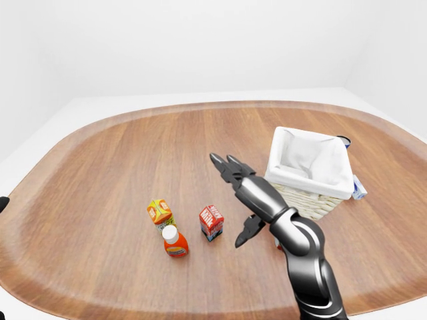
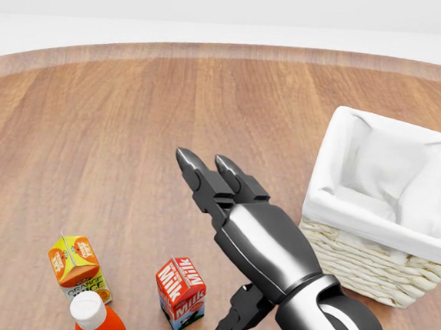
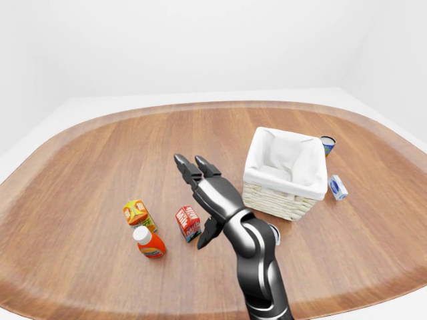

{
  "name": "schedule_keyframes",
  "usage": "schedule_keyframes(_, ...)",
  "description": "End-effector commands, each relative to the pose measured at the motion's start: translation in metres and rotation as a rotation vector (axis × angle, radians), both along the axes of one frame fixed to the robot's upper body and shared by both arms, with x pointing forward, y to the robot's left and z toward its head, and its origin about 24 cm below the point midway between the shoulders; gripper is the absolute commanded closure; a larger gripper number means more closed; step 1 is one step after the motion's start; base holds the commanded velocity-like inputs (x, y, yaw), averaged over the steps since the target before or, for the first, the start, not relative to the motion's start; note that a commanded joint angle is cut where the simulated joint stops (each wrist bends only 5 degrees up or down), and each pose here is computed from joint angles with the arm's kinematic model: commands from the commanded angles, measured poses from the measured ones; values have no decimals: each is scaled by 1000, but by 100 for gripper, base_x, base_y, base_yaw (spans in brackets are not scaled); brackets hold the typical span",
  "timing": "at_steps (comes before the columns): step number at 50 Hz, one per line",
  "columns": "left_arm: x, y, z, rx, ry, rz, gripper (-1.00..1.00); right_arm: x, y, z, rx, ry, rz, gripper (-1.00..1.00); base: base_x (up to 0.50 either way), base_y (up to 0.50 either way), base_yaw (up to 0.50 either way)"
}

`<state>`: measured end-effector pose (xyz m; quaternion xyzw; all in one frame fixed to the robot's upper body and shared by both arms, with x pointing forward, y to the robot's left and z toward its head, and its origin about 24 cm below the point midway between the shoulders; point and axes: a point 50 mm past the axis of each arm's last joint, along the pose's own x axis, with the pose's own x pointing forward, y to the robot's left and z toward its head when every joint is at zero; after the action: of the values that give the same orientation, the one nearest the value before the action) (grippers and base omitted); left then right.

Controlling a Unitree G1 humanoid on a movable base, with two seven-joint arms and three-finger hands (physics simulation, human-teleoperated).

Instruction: Pick the milk and place it in the basket.

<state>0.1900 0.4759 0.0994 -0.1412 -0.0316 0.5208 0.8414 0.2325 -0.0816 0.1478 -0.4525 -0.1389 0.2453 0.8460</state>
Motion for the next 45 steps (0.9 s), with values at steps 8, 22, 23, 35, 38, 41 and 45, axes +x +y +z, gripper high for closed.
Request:
schedule_keyframes(8,0,0,0,-1,-1,-1,-100,14,5,-12,-50,70,-2,-100,0,0,0)
schedule_keyframes(22,0,0,0,-1,-1,-1,-100,28,3,-24,-77,119,-23,-100,0,0,0)
schedule_keyframes(23,0,0,0,-1,-1,-1,-100,29,3,-27,-86,130,-23,-100,0,0,0)
schedule_keyframes(35,0,0,0,0,0,1,-100,44,4,-27,-125,148,-30,-100,0,0,0)
schedule_keyframes(38,0,0,0,0,0,1,-100,46,5,-29,-127,157,-32,-100,0,0,0)
schedule_keyframes(41,0,0,0,-1,0,1,-100,49,5,-32,-126,167,-35,-100,0,0,0)
schedule_keyframes(45,0,0,0,0,0,0,-100,50,8,-31,-132,169,-29,-100,0,0,0)
